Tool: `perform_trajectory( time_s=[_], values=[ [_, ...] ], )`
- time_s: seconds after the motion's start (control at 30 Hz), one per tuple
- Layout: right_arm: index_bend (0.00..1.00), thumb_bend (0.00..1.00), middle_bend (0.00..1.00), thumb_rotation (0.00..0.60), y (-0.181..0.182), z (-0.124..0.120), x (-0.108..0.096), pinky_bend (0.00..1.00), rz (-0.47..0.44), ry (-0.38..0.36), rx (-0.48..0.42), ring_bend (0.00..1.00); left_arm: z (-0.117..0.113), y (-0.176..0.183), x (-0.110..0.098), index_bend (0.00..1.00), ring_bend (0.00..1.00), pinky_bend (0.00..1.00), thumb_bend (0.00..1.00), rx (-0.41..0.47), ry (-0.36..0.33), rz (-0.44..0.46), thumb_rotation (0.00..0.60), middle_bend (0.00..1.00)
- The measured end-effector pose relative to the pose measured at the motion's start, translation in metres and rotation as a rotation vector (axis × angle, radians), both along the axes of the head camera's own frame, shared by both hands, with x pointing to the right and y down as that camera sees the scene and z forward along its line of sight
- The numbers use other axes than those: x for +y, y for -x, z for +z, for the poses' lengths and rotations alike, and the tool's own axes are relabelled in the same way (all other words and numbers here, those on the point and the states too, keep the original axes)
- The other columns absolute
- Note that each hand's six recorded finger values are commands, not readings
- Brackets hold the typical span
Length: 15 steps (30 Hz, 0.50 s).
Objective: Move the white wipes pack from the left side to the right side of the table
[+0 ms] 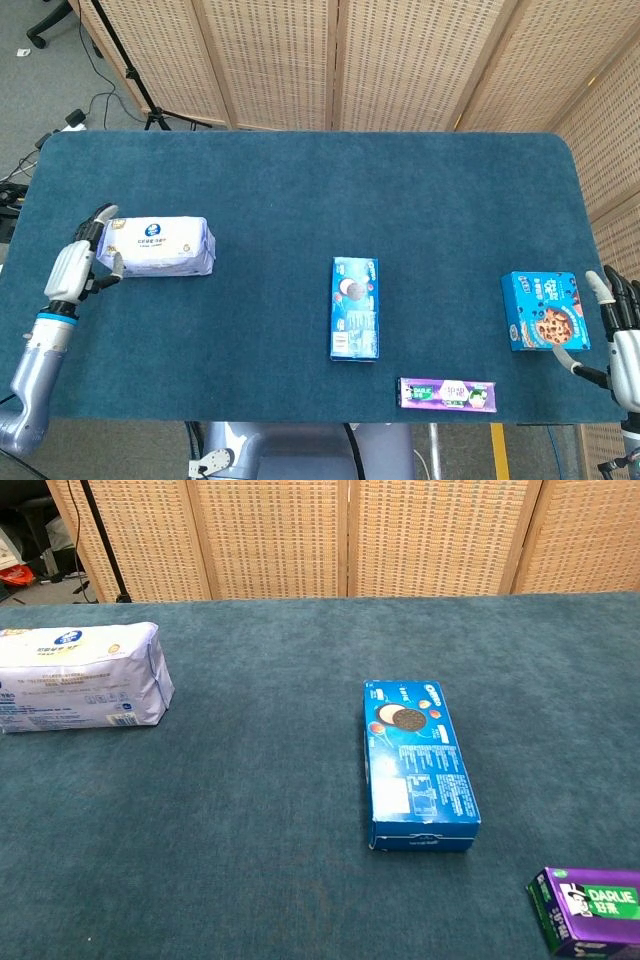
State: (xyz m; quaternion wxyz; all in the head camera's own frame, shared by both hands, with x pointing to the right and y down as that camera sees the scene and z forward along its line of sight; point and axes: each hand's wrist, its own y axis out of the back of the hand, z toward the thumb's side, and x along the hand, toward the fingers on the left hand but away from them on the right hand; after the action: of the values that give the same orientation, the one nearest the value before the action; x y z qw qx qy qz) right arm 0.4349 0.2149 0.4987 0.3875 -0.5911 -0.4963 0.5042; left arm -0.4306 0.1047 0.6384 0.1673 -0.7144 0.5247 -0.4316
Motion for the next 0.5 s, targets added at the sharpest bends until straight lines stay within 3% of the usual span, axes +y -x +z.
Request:
perform_trajectory(
  time_s=[0.1, 0.23, 0.5],
  values=[
    [0.00, 0.00, 0.00, 0.600, 0.000, -0.001, 0.000, 0.00, 0.001, -0.002, -0.004, 0.00, -0.002, 0.024, 0.008, 0.00, 0.00, 0.00, 1.00, 0.071, 0.041, -0.134, 0.600, 0.00],
    [0.00, 0.00, 0.00, 0.600, -0.002, -0.002, -0.001, 0.00, 0.006, -0.007, -0.014, 0.00, 0.004, 0.052, 0.017, 0.00, 0.00, 0.00, 1.00, 0.086, 0.116, -0.273, 0.600, 0.00],
    [0.00, 0.00, 0.00, 0.600, -0.001, -0.002, -0.001, 0.00, 0.000, -0.006, -0.019, 0.00, 0.031, 0.065, 0.028, 0.00, 0.00, 0.00, 1.00, 0.151, 0.278, -0.400, 0.600, 0.00]
  ],
)
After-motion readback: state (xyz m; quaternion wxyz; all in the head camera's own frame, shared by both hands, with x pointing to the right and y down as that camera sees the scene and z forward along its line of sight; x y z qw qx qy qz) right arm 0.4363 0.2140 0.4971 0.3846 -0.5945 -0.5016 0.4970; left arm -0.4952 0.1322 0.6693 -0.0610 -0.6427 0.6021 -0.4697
